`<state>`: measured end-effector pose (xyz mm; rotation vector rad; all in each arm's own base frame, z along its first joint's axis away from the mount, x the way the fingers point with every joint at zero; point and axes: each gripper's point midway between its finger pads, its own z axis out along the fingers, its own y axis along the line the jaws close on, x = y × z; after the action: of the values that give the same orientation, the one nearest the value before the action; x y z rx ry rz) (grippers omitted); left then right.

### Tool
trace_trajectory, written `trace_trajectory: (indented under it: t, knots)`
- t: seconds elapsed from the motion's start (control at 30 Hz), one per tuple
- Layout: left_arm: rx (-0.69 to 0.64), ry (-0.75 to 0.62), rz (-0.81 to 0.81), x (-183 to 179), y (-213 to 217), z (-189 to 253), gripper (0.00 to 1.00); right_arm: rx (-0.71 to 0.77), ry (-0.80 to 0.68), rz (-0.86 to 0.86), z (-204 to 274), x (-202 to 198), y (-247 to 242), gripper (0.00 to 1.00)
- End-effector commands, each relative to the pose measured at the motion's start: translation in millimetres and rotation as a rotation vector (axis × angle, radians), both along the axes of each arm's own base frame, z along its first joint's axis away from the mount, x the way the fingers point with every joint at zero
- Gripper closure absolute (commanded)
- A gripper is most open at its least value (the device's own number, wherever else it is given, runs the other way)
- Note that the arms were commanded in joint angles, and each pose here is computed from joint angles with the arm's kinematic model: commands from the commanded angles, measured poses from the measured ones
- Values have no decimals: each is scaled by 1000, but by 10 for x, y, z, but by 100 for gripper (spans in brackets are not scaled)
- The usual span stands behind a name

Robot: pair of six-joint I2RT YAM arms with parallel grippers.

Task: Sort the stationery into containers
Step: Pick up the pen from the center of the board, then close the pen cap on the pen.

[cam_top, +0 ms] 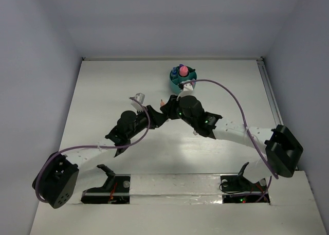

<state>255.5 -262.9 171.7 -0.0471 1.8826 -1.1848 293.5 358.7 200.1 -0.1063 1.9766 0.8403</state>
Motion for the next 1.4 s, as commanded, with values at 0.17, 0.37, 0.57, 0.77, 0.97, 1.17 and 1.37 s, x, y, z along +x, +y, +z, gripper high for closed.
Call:
trace_trajectory:
  t: [0.17,0.37,0.57,0.77,0.97,1.17,1.37]
  knots:
    - [-65,-119,39,126,-41,373,94,98,50,90,51,-214,173,100]
    - [-15,-160,24,92,-9,374,100,69,62,63,24,-223,79,86]
    - [13,-192,-31,-104,52,282,100,36,26,-15,348,-178,-357,28]
    - [18,-247,-90,-276,79,343,100,7,30,-190,468,-212,-1215,34]
    - [4,-308,-143,-418,85,509,100,-231,285,-525,-433,-390,-2438,98]
    - [-14,-340,-172,-511,75,520,100,-325,398,-778,-775,-534,-3198,29]
    - [0,-341,-160,-527,121,466,100,-352,569,-899,-1162,-523,-3524,20]
